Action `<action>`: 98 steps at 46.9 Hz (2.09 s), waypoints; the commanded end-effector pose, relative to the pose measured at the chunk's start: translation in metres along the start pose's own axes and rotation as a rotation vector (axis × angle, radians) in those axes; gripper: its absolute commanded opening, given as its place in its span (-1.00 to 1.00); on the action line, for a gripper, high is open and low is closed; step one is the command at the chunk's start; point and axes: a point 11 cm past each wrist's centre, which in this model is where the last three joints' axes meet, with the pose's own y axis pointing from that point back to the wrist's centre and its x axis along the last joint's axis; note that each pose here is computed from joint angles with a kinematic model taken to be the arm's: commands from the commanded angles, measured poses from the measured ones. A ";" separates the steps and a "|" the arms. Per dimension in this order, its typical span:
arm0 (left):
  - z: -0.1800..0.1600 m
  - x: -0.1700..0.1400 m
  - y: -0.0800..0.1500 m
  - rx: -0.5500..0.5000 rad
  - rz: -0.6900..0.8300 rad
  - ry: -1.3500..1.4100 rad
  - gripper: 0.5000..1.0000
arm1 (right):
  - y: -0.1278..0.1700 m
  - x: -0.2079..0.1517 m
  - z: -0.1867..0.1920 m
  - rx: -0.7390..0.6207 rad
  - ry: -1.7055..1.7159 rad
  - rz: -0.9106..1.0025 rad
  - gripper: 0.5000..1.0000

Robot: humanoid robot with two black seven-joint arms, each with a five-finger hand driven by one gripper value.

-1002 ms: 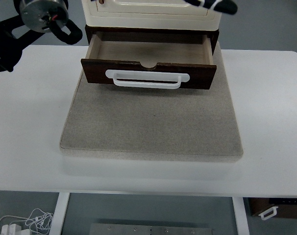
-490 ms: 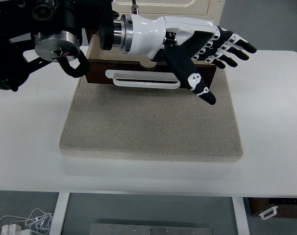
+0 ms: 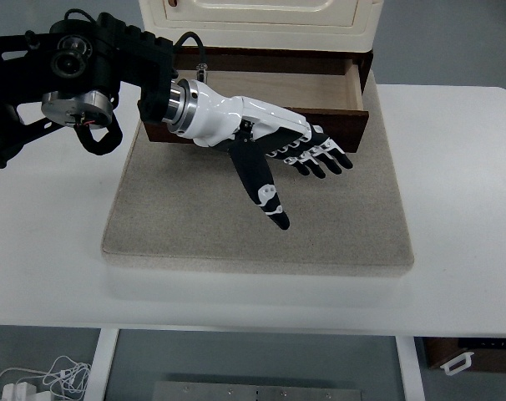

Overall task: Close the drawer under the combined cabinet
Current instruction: 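Swing the left hand in front of the open brown drawer, then press the left hand palm against the drawer front near the handle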

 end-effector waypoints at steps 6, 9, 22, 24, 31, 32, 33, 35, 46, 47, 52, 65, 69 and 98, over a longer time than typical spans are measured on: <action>-0.017 -0.002 -0.003 0.057 -0.028 0.016 1.00 | 0.000 0.000 0.000 0.000 0.000 0.000 0.81; -0.022 -0.002 -0.003 0.080 -0.027 0.018 1.00 | 0.000 0.000 0.000 0.000 0.000 0.000 0.81; -0.044 0.002 -0.005 0.166 -0.021 0.046 1.00 | 0.000 0.000 0.000 0.000 0.000 0.000 0.81; -0.046 0.002 -0.006 0.173 -0.023 0.048 1.00 | 0.000 0.000 0.000 0.000 0.001 0.000 0.81; -0.055 0.005 -0.006 0.201 -0.014 0.057 1.00 | 0.000 0.000 0.000 0.000 0.000 0.000 0.81; -0.056 0.006 -0.005 0.205 -0.009 0.056 1.00 | 0.000 0.000 0.000 0.000 0.001 0.000 0.81; -0.057 0.008 -0.005 0.211 -0.004 0.054 1.00 | 0.000 0.000 0.000 0.000 0.000 0.000 0.81; -0.059 0.011 -0.004 0.218 0.007 0.048 1.00 | 0.000 0.000 0.000 0.000 0.000 0.000 0.81; -0.066 0.022 -0.001 0.242 0.043 0.053 1.00 | 0.000 0.000 0.000 0.000 0.000 0.000 0.81; -0.066 0.023 0.000 0.242 0.044 0.054 1.00 | 0.000 0.000 0.000 0.000 0.000 0.000 0.81; -0.067 0.024 0.000 0.243 0.050 0.056 1.00 | 0.000 0.000 0.000 0.000 0.000 0.000 0.81; -0.070 0.033 0.004 0.249 0.080 0.068 1.00 | 0.000 0.000 0.000 0.000 0.000 0.000 0.81; -0.069 0.034 0.002 0.247 0.081 0.068 1.00 | 0.000 0.000 0.000 0.000 0.000 0.000 0.81; -0.074 0.066 0.008 0.260 0.187 0.084 1.00 | 0.000 0.000 0.000 0.000 0.000 0.000 0.81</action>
